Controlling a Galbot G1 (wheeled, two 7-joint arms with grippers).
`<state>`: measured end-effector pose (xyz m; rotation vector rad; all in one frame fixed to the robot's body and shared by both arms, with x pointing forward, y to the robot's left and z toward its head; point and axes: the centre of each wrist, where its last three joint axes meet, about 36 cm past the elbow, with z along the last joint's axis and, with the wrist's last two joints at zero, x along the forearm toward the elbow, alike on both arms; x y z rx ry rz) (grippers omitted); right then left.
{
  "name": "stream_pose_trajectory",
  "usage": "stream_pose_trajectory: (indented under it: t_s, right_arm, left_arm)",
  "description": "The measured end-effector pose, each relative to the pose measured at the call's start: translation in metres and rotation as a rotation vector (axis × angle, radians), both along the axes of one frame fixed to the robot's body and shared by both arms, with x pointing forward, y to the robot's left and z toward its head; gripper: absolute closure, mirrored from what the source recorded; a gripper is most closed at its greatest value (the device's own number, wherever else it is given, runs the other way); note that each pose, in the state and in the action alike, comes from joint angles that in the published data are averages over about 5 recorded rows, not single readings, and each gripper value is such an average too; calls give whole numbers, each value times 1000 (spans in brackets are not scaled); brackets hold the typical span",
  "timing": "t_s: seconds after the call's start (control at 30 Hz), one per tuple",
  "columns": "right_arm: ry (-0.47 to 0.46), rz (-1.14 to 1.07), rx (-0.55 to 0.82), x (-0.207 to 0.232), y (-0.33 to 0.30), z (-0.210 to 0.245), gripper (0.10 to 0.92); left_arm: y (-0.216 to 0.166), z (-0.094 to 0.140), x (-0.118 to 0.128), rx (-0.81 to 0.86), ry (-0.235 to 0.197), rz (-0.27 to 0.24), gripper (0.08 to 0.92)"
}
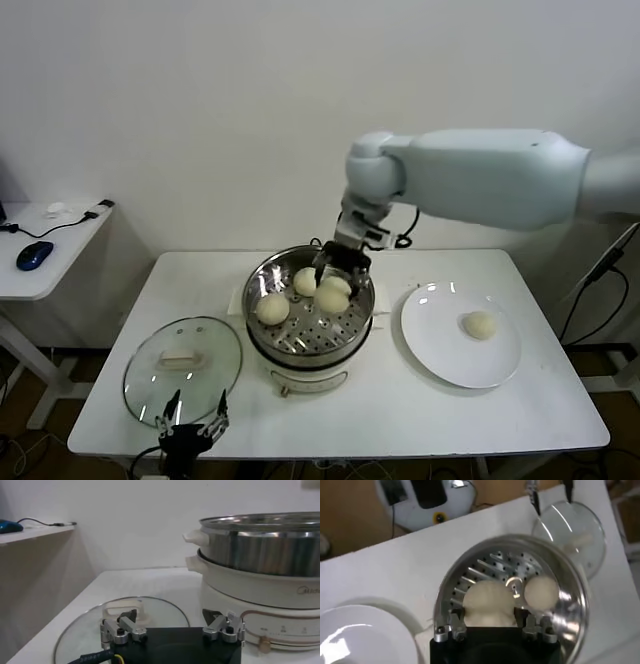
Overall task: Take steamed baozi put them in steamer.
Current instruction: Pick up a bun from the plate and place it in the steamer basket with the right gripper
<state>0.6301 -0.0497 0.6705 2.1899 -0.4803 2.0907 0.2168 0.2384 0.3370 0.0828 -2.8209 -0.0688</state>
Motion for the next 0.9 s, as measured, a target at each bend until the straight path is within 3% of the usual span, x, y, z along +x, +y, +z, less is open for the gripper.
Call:
stream_pose_trajectory:
  t_s: [0.37,0.5,0.7,0.9]
  right_arm:
    - [2,142,7,-5,30,-67,355]
    - [-8,161,20,-4,32,-79,316]
    - [-7,186,36,-2,32,-80,207]
    - [-14,144,57,13,13,-48,200]
  left_arm:
    - [0,-1,-1,-2,0,6,177]
    - [0,-1,-2,-2,1,7,177]
    - [-1,0,-2,-2,1,6,177]
    - [-1,1,-3,-1,2,2,177]
